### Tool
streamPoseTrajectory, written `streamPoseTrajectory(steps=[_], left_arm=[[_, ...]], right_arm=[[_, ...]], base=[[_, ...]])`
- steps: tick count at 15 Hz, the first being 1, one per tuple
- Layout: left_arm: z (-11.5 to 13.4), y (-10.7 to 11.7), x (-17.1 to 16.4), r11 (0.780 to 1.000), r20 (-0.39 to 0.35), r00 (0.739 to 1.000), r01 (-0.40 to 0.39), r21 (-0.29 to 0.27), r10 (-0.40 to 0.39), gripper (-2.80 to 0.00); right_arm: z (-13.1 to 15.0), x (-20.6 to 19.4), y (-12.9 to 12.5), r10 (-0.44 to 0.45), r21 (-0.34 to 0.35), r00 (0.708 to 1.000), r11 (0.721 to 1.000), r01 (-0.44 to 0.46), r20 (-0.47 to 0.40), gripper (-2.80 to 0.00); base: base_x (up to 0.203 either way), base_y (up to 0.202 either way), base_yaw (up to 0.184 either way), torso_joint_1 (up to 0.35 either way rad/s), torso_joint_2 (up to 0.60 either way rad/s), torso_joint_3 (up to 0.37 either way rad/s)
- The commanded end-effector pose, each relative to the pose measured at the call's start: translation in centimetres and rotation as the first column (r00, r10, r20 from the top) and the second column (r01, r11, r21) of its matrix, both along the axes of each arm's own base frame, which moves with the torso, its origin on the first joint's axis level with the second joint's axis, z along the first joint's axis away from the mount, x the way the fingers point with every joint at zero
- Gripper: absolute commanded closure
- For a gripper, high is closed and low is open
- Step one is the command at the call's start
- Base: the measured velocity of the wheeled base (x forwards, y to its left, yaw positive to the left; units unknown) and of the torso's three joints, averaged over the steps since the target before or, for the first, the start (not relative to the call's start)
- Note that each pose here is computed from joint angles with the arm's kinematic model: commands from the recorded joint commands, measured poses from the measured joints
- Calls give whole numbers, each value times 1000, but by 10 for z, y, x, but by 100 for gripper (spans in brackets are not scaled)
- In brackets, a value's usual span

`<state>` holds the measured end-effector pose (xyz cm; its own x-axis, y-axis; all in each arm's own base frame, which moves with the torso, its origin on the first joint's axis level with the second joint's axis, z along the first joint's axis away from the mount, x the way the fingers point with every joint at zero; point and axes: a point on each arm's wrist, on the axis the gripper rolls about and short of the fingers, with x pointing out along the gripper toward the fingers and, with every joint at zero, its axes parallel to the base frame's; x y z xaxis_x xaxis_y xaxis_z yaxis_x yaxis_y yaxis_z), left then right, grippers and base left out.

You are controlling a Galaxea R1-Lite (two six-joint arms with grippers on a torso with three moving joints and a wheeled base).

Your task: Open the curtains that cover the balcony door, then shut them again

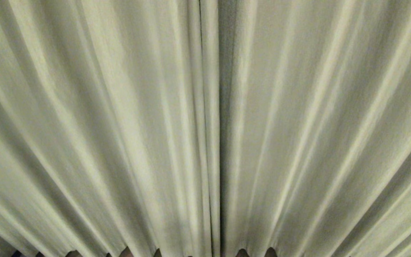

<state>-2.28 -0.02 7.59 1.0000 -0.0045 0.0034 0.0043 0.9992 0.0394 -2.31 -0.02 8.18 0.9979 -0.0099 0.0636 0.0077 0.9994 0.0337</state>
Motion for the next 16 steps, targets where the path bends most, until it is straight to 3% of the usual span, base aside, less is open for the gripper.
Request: streamPoseTrajectory(steps=[1,16], left_arm=[[0,0,0,1000,0,1000,0,1,0,0],[0,0,0,1000,1,1000,0,1,0,0]], right_arm=[[0,0,0,0,1,1000,1000,0,-1,0],[0,0,0,0,1,1000,1000,0,-1,0]], base=[[0,0,0,0,0,0],[0,0,0,0,0,0]])
